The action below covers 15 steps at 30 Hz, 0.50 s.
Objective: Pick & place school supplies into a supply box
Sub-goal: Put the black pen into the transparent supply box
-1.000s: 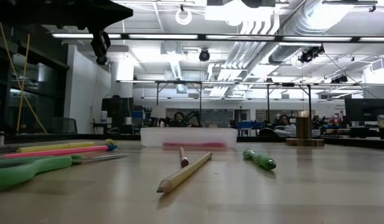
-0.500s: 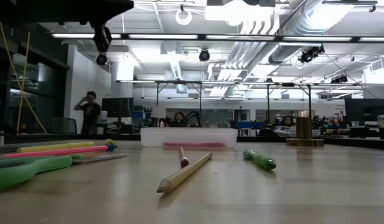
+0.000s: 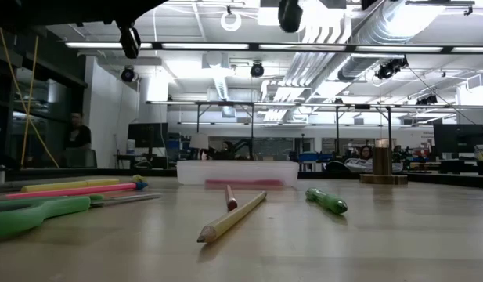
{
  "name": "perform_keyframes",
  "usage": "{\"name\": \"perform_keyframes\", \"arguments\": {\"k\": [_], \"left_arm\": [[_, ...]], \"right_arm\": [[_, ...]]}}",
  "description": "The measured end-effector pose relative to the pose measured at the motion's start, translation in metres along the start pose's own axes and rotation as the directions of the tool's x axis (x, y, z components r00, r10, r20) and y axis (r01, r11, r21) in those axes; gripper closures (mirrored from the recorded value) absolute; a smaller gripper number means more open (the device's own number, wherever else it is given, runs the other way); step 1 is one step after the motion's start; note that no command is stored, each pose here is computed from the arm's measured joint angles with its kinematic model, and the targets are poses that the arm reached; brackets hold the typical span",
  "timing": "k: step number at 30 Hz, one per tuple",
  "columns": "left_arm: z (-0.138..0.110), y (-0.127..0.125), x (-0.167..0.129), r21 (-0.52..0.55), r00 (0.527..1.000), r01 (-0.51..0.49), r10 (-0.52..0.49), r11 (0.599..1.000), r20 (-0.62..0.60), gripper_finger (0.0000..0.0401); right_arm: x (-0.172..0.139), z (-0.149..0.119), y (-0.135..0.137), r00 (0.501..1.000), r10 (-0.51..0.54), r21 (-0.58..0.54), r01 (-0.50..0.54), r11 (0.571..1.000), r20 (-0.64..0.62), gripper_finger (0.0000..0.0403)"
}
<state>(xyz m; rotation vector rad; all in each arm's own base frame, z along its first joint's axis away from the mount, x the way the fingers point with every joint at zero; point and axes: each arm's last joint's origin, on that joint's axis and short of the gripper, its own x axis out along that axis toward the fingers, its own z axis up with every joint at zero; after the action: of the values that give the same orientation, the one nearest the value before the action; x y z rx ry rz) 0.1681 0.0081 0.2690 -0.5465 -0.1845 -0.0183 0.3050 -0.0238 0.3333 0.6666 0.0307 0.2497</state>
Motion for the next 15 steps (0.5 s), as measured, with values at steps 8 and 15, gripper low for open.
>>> {"name": "perform_keyframes", "arguments": {"k": [8, 15], "left_arm": [[0.0, 0.0, 0.0, 0.005, 1.0, -0.001, 0.001, 1.0, 0.001, 0.0368], [0.0, 0.0, 0.0, 0.026, 1.0, -0.003, 0.003, 1.0, 0.0, 0.0351]], "right_arm": [[0.025, -0.013, -0.022, 0.999, 0.048, 0.032, -0.049, 0.998, 0.023, 0.04], [0.031, -0.018, -0.03, 0.999, 0.041, 0.031, -0.042, 0.999, 0.031, 0.04]]}}
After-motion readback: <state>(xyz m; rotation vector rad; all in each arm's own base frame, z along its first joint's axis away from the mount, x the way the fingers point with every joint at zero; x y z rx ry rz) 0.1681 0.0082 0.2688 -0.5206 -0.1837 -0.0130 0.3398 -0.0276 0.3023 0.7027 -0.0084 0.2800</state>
